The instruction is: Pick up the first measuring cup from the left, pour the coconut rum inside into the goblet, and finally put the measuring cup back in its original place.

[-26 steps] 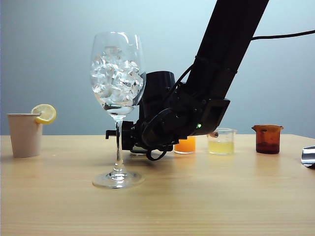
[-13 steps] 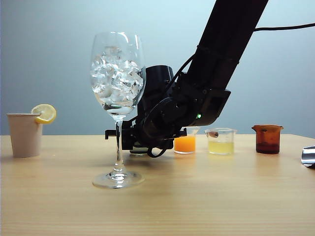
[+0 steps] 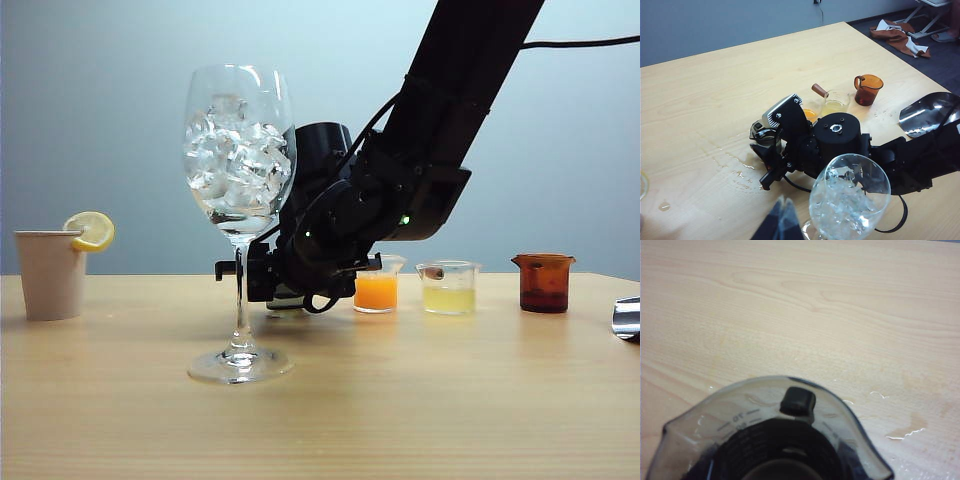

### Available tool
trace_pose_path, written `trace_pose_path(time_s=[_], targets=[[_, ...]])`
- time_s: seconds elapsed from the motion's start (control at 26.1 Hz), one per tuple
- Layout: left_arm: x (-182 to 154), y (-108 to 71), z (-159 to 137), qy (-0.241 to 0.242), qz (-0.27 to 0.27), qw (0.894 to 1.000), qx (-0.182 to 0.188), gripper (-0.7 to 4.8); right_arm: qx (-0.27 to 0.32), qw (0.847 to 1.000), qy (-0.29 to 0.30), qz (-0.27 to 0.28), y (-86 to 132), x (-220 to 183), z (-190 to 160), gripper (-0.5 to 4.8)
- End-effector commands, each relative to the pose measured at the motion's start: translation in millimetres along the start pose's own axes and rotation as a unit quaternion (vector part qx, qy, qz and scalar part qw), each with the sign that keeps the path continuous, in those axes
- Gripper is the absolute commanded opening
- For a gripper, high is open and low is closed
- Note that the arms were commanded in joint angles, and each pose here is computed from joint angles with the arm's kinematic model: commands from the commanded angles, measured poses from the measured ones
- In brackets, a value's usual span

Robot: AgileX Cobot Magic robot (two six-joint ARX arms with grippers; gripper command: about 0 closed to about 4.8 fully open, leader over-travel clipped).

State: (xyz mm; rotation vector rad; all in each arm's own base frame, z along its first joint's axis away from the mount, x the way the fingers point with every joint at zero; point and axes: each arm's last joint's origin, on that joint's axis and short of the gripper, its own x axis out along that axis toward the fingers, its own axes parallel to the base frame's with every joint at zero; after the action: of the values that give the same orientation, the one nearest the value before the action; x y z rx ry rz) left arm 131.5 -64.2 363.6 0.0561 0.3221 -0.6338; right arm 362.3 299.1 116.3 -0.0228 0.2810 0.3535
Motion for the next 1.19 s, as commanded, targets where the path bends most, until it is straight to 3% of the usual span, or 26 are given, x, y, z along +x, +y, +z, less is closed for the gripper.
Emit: trace_pose_path(time_s=[0.04,1.19], targets=[[-1,-0.3,3,-0.01,-0.001,1.0,0.004,-0.06,0.005,1.0,-0.022,0.004,1,-3,13,1.56],[-1,-0.3,3,-0.01,-0.001,1.0,0.007,-0.06,-0.007,1.0,-0.02,0.002,-1,-17,42,1.56]])
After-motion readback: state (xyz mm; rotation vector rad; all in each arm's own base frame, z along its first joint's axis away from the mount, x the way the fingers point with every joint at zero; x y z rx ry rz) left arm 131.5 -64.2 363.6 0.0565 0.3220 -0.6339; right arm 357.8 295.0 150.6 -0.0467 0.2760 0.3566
